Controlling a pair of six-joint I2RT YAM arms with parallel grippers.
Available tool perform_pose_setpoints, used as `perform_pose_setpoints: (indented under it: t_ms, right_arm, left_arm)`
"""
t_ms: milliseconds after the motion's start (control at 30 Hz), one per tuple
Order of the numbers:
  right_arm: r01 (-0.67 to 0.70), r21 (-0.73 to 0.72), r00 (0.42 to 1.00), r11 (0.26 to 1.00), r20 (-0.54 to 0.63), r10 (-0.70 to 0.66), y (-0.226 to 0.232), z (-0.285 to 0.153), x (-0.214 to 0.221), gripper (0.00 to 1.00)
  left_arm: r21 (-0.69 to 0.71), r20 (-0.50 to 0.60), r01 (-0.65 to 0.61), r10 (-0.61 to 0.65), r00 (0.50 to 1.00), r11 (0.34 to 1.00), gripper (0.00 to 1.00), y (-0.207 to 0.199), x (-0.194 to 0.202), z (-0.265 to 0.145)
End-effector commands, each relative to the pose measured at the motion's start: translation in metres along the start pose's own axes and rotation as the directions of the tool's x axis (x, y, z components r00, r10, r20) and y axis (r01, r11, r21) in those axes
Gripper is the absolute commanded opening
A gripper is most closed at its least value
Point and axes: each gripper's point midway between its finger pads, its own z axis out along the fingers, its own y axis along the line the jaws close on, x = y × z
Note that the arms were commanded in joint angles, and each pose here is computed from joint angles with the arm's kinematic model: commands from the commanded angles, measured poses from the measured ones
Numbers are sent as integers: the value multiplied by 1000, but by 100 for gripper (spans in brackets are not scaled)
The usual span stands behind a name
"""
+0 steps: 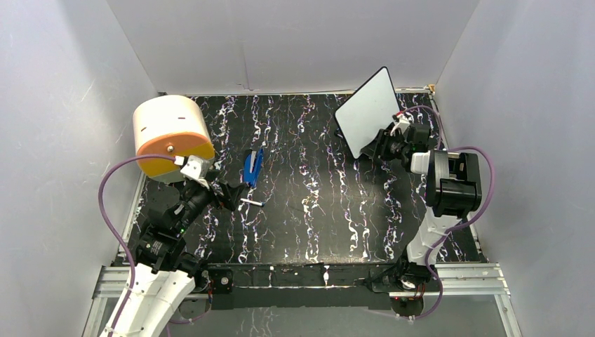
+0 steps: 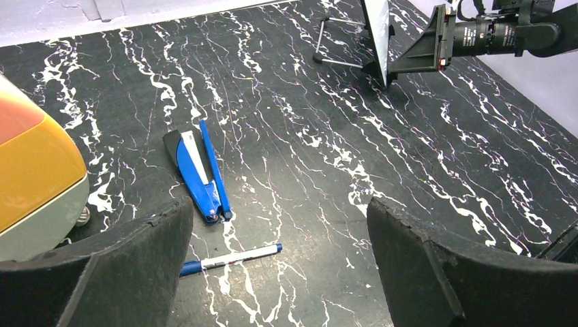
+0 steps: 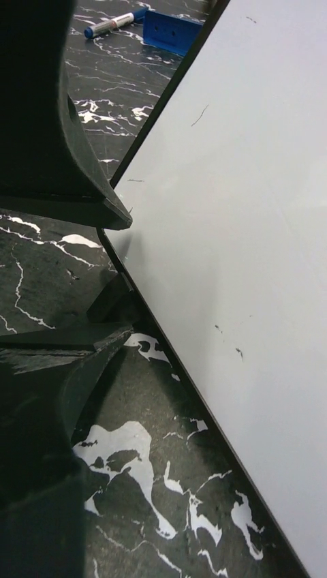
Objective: Write a sentence on the whiteboard
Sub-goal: Move the whiteboard to the center of the board.
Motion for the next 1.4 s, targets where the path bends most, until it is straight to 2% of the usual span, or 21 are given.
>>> perform_pose_setpoints:
  t_ms: [0, 300, 467, 667, 833, 967, 1100, 1367]
  right_arm:
    - [60, -84, 998, 995, -4, -60, 23, 7, -2, 61]
    - [139, -19, 987, 990, -77, -140, 36, 22, 20, 57]
    - [187, 86, 980, 979, -90, -180, 28, 26, 16, 51]
    - [241, 120, 964, 963, -141, -223, 31, 34, 20, 41]
    - [291, 143, 950, 946, -164, -267, 36, 40, 24, 30]
    - [330, 133, 932, 935, -205, -300, 44, 44, 34, 12]
    - [388, 126, 906, 913, -231, -354, 61, 47, 46, 1]
    - [418, 62, 882, 906, -267, -388, 103, 45, 82, 0]
  left_arm:
    - [28, 47, -23, 22, 999, 999, 94, -7, -20, -1]
    - [26, 41, -22, 21, 999, 999, 94, -6, -19, 0]
    - [23, 40, -23, 22, 999, 999, 94, -5, -18, 0]
    - [20, 41, -23, 22, 999, 1000, 94, -5, -18, 0]
    - [14, 46, -21, 20, 999, 1000, 94, -4, -19, 0]
    - [-12, 52, -10, 10, 999, 1000, 95, 0, -20, -1]
    - [-43, 61, 12, -9, 998, 999, 96, 5, -22, -1]
    - [-160, 92, 96, -81, 992, 982, 96, 24, -26, -1]
